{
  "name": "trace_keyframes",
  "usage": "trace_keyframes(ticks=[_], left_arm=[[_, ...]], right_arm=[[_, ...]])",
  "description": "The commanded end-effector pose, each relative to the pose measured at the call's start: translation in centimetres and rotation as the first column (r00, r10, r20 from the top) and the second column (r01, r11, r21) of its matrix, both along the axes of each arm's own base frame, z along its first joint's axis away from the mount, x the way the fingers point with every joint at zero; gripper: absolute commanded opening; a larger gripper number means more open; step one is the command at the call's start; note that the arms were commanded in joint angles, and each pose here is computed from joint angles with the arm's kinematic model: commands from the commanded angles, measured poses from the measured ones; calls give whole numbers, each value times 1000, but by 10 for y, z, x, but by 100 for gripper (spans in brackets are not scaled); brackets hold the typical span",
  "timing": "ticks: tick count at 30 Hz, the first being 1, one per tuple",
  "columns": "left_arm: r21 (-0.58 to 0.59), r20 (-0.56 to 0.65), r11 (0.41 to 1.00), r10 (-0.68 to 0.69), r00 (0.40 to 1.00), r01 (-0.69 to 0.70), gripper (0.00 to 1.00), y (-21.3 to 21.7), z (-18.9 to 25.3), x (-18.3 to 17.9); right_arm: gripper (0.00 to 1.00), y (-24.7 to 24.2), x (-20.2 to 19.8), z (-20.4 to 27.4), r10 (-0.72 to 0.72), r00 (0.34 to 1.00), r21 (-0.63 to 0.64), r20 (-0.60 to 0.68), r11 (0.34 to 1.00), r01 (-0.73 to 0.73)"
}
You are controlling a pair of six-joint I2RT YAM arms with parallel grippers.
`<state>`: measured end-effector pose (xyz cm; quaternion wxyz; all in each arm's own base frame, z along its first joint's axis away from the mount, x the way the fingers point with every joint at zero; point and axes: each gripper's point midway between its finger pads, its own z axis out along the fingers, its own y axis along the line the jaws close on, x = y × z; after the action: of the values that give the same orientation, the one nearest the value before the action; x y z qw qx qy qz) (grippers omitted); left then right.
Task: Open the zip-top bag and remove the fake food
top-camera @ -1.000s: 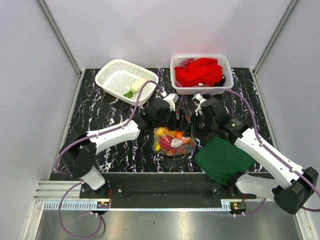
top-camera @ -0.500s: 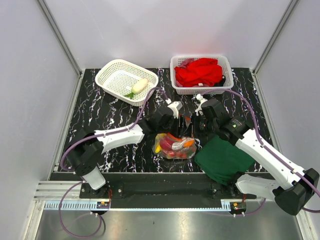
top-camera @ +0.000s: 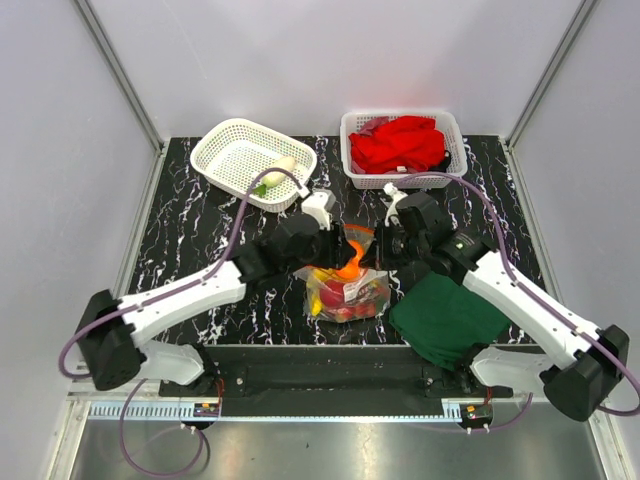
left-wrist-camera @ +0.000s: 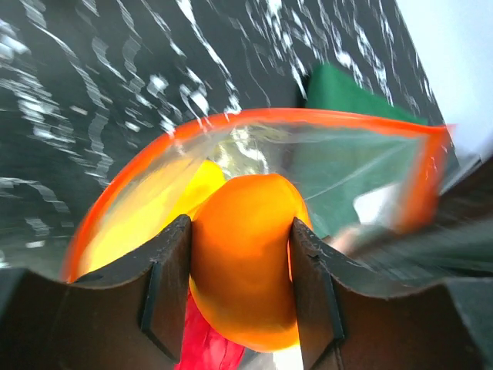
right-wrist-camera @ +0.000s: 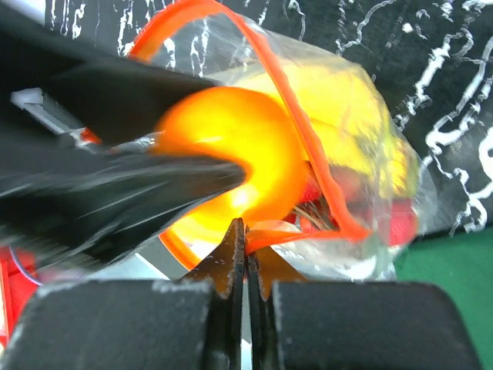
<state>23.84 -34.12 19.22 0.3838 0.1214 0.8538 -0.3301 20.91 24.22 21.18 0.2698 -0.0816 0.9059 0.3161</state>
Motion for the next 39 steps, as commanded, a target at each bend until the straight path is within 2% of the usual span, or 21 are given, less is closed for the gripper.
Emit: trace_keyframes(ticks=[1, 6, 8, 11, 15, 19, 20, 22, 23, 25, 27, 29, 30, 32, 33, 38, 39], left_arm=[[13, 179, 992, 119, 977, -123, 0, 33, 41, 12], [-49, 292, 993, 116, 949, -106, 0, 46, 91, 9], [-51, 326, 986, 165, 931, -157, 0, 57, 110, 15], [-57, 367, 973, 230, 902, -225, 0, 79, 135, 35], [-112, 363, 932, 362, 859, -346, 0, 126, 157, 81], [-151, 346, 905, 426, 836, -398, 0, 152, 161, 125], [-125, 320, 889, 456, 830, -441, 0, 162, 146, 147], [-143, 311, 886, 464, 829, -442, 0, 166, 151, 167], [-109, 277, 876, 481, 832, -470, 0, 173, 130, 189], [-121, 262, 867, 497, 827, -483, 0, 177, 129, 212], [-80, 218, 852, 521, 825, -517, 0, 186, 99, 242], [-84, 219, 841, 539, 813, -535, 0, 195, 100, 264], [-45, 183, 839, 540, 821, -542, 0, 195, 73, 279], [-39, 153, 829, 557, 816, -558, 0, 202, 64, 297], [-15, 107, 839, 542, 834, -543, 0, 199, 40, 304], [70, 26, 842, 535, 844, -536, 0, 201, -13, 315], [85, 17, 844, 529, 848, -529, 14, 201, -21, 315]], right_arm=[[0, 27, 23, 27, 60, 994, 63, 94, 996, -66], [0, 40, 45, 29, 64, 991, 41, 114, 997, -69], [0, 45, 55, 29, 63, 990, 24, 123, 997, -67], [0, 50, 65, 26, 63, 991, 9, 122, 998, -64], [0, 54, 71, 23, 67, 991, -2, 118, 998, -67], [0, 57, 73, 21, 78, 991, -3, 113, 997, -78], [0, 57, 72, 20, 80, 991, -5, 111, 997, -80], [0, 57, 71, 21, 85, 990, -3, 114, 996, -86], [0, 56, 70, 22, 86, 990, -3, 116, 996, -86], [0, 55, 68, 23, 89, 989, 1, 117, 996, -90], [0, 53, 66, 24, 91, 988, 3, 122, 996, -92], [0, 52, 64, 25, 97, 987, -2, 125, 995, -97], [0, 51, 64, 26, 93, 987, -2, 129, 996, -94], [0, 49, 63, 27, 96, 986, -6, 134, 995, -96], [0, 49, 63, 28, 94, 986, -8, 135, 996, -94], [0, 50, 63, 31, 104, 984, -4, 143, 995, -104], [0, 51, 63, 31, 104, 985, -2, 138, 994, -105]])
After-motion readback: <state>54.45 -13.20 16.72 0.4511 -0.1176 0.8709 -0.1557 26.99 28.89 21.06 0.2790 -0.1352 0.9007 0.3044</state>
